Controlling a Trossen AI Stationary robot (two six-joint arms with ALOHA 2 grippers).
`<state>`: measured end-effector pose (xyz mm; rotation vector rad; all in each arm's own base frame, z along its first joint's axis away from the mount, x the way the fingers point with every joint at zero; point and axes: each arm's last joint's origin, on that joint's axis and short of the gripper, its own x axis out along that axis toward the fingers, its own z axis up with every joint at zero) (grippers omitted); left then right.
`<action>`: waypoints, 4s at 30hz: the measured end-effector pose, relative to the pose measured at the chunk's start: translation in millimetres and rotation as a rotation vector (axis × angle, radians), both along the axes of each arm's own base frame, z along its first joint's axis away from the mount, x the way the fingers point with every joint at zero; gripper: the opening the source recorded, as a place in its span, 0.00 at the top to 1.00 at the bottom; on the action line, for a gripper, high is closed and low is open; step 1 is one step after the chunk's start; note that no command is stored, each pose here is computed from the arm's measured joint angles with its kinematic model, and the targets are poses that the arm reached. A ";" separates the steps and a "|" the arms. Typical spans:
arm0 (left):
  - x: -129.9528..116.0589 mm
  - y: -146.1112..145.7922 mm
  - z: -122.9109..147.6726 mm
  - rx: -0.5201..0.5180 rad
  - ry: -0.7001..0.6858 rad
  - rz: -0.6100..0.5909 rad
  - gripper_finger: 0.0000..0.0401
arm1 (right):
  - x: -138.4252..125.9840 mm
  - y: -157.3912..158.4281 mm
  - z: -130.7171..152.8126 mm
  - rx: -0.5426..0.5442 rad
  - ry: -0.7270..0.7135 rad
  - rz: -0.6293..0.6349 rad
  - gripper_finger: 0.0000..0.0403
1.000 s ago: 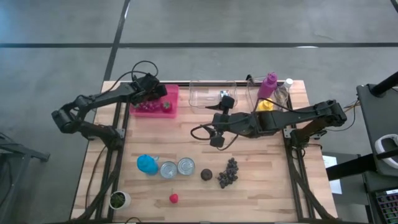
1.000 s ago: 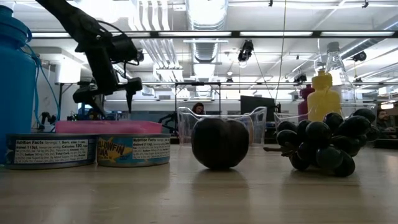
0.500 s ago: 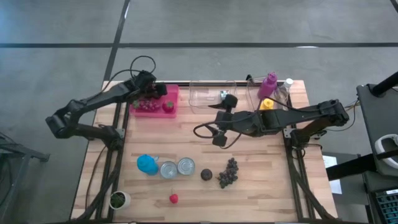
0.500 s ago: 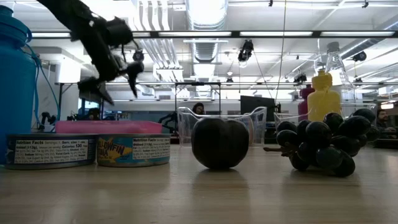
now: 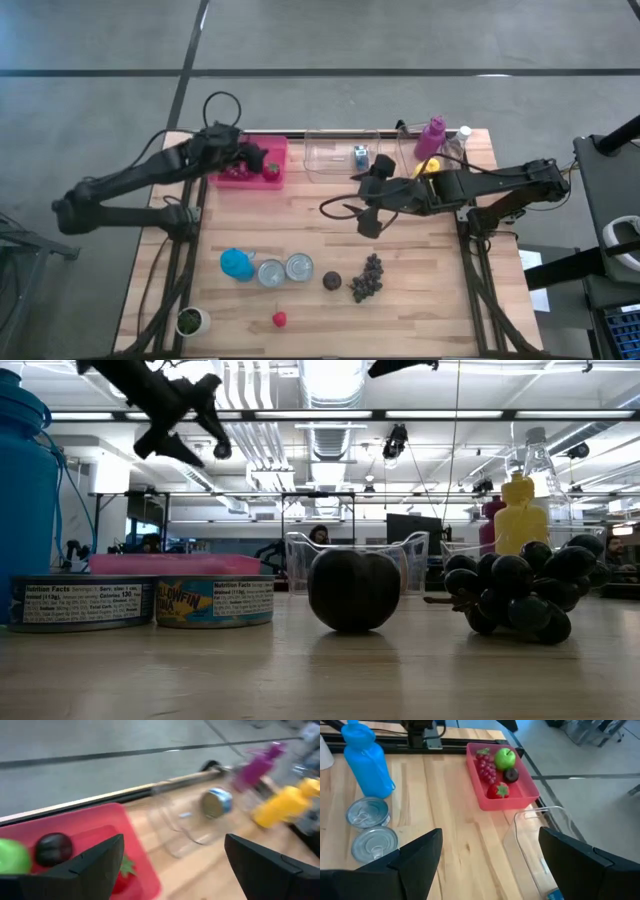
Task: Pick & Place Food Item
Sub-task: Put the yellow and blue tuna can into the left transparent bin
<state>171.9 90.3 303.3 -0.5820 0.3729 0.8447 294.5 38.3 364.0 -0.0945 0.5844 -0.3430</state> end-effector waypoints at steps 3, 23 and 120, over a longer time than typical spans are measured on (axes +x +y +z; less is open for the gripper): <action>1.9 -16.5 4.6 0.022 -0.015 -0.087 0.12 | 0.2 0.1 -0.4 0.001 0.003 0.002 0.19; 21.7 -107.0 51.2 0.130 -0.091 -0.519 0.08 | 11.6 -7.2 -31.4 0.281 0.102 0.245 0.29; 28.2 -119.6 80.5 0.054 -0.004 -0.770 0.24 | 159.7 -30.4 -200.9 0.508 0.559 0.165 0.98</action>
